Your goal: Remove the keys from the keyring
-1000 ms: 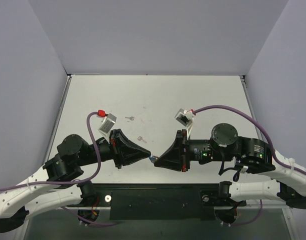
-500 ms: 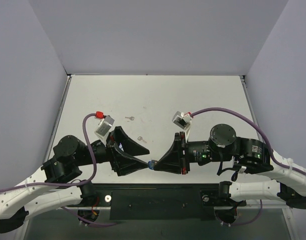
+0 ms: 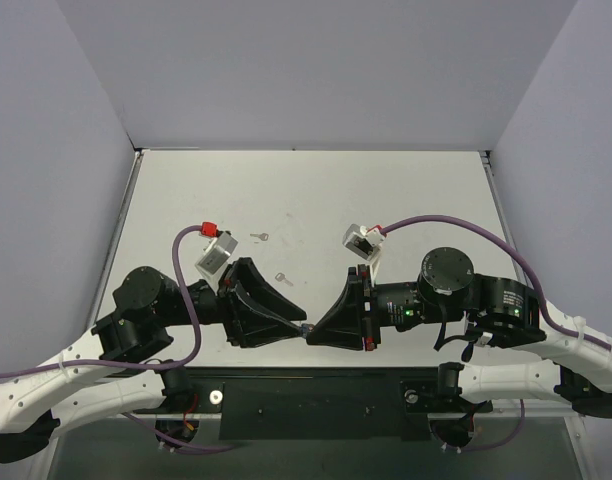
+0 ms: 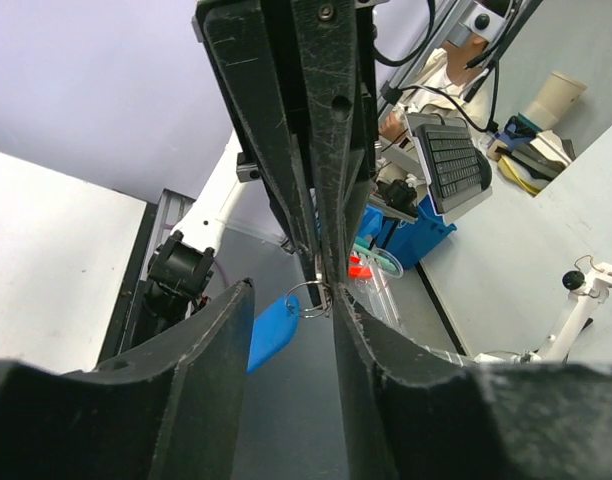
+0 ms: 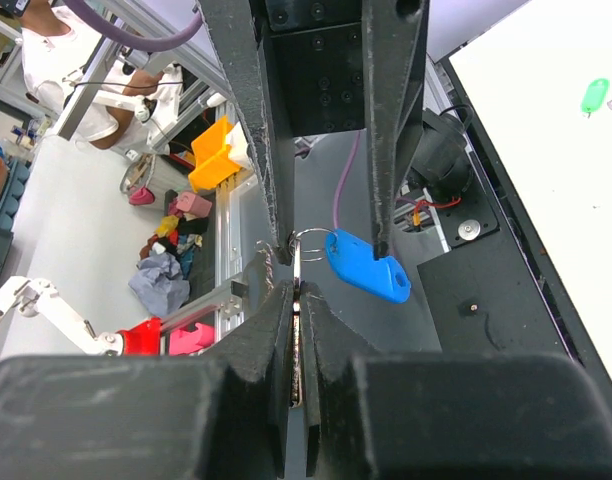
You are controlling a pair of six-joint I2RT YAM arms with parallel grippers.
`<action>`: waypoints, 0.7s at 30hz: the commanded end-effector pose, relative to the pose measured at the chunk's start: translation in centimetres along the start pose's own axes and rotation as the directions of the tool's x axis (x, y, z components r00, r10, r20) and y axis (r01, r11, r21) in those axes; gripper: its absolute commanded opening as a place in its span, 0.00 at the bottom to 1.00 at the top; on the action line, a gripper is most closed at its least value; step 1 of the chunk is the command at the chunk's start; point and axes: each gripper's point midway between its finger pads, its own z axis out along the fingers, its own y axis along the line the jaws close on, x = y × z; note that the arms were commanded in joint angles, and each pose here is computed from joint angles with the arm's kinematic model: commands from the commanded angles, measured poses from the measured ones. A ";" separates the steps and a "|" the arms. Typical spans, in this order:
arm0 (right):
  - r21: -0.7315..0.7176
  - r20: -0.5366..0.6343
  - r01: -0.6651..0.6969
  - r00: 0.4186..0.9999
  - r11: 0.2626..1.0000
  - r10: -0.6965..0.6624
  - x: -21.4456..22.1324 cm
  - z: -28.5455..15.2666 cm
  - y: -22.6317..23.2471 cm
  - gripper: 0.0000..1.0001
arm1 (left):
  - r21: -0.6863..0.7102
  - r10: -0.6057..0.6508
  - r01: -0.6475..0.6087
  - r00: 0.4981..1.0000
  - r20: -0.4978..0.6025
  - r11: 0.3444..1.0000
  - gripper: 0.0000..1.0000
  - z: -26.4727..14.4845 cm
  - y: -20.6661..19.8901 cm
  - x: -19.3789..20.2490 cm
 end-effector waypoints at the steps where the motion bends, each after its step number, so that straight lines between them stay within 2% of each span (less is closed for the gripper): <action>1: -0.060 0.034 0.023 0.999 0.998 -0.021 -1.0 0.1 1.5 0.00 | 0.096 0.053 -0.059 0.997 0.062 0.994 0.43 -0.1 -3.0 -2.5; 4: -0.058 0.031 0.020 0.999 0.998 -0.018 -1.0 0.3 1.4 0.00 | 0.100 0.053 -0.059 0.997 0.062 0.993 0.34 -0.2 -3.1 -2.4; 8: -0.038 0.040 0.023 0.999 0.999 -0.021 -1.2 0.4 1.1 0.00 | 0.099 0.047 -0.053 0.997 0.060 0.994 0.14 -0.3 -3.1 -2.3; 12: 0.005 0.060 0.024 0.998 1.000 -0.024 -1.6 0.3 0.4 0.00 | 0.088 0.038 -0.043 0.998 0.060 0.995 0.00 -0.4 -2.8 -2.2; 18: 0.084 0.085 0.018 0.996 0.996 -0.025 -2.3 0.0 -0.7 0.00 | 0.025 0.031 -0.032 0.997 0.067 0.999 0.00 -0.6 -1.9 -2.3; 19: 0.117 0.093 0.013 0.995 0.993 -0.024 -2.4 -0.1 -1.3 0.00 | -0.019 0.029 -0.028 0.996 0.088 0.999 0.00 -0.6 -1.3 -2.8; 20: 0.126 0.101 0.012 0.995 0.992 -0.025 -2.7 -0.3 -1.3 0.00 | -0.080 0.009 -0.004 0.999 0.052 0.997 0.00 -0.6 0.0 -1.9; 21: 0.164 0.106 0.003 0.994 0.987 -0.021 -2.7 -0.3 -2.0 0.00 | -0.138 0.010 0.001 0.997 0.079 0.990 0.00 -0.7 0.9 -2.6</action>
